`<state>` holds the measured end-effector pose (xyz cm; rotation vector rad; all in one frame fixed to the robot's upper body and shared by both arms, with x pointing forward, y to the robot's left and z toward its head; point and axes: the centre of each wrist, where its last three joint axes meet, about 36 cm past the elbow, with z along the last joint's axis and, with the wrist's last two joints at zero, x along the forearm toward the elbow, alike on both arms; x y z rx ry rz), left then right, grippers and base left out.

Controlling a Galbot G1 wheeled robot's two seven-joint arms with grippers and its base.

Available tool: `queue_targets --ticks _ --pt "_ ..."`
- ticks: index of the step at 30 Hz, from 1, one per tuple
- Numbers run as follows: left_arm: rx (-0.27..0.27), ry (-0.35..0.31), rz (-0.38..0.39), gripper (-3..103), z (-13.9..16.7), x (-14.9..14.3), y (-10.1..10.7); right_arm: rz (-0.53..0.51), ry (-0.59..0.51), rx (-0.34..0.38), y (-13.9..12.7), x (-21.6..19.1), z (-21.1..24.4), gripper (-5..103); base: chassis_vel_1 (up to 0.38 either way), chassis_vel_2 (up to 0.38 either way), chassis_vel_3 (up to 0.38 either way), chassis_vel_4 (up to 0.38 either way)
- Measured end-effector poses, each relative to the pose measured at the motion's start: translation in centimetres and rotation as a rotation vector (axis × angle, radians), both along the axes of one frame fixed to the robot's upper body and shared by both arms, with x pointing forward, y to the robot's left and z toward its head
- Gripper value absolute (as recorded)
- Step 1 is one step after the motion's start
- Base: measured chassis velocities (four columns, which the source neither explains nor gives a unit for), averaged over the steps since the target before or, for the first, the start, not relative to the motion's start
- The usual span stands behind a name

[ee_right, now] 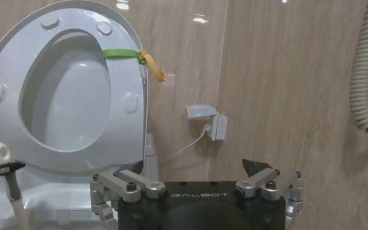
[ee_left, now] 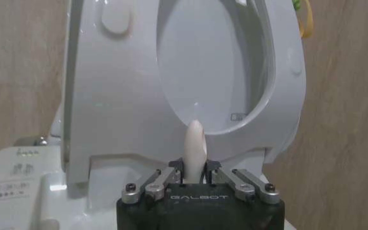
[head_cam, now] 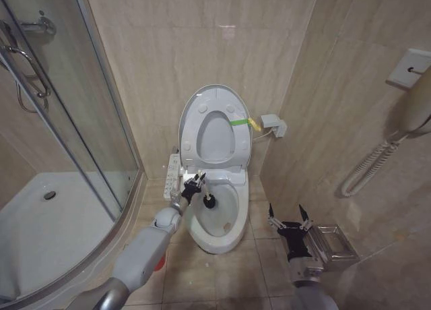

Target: Open the toilet lid, clean the toilet bowl with a toilet brush, close the toilet lid, and flush.

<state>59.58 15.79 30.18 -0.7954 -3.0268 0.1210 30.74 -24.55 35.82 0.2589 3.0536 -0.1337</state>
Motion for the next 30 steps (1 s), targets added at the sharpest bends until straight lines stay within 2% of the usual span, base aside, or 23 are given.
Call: queue_targets --ticks 13,21,30 --pt "-0.023 -0.009 -0.058 22 -2.6 0.5 -2.0 0.000 0.000 0.000 0.0 0.0 0.0 100 0.000 0.000 0.000 0.000" --pt "0.001 0.001 -0.035 22 -3.6 0.3 -0.5 0.000 0.000 0.000 0.0 0.0 0.0 100 0.000 0.000 0.000 0.000" --pt "-0.002 -0.003 -0.018 22 -3.7 0.0 0.4 0.000 0.000 0.000 0.0 0.0 0.0 100 0.000 0.000 0.000 0.000"
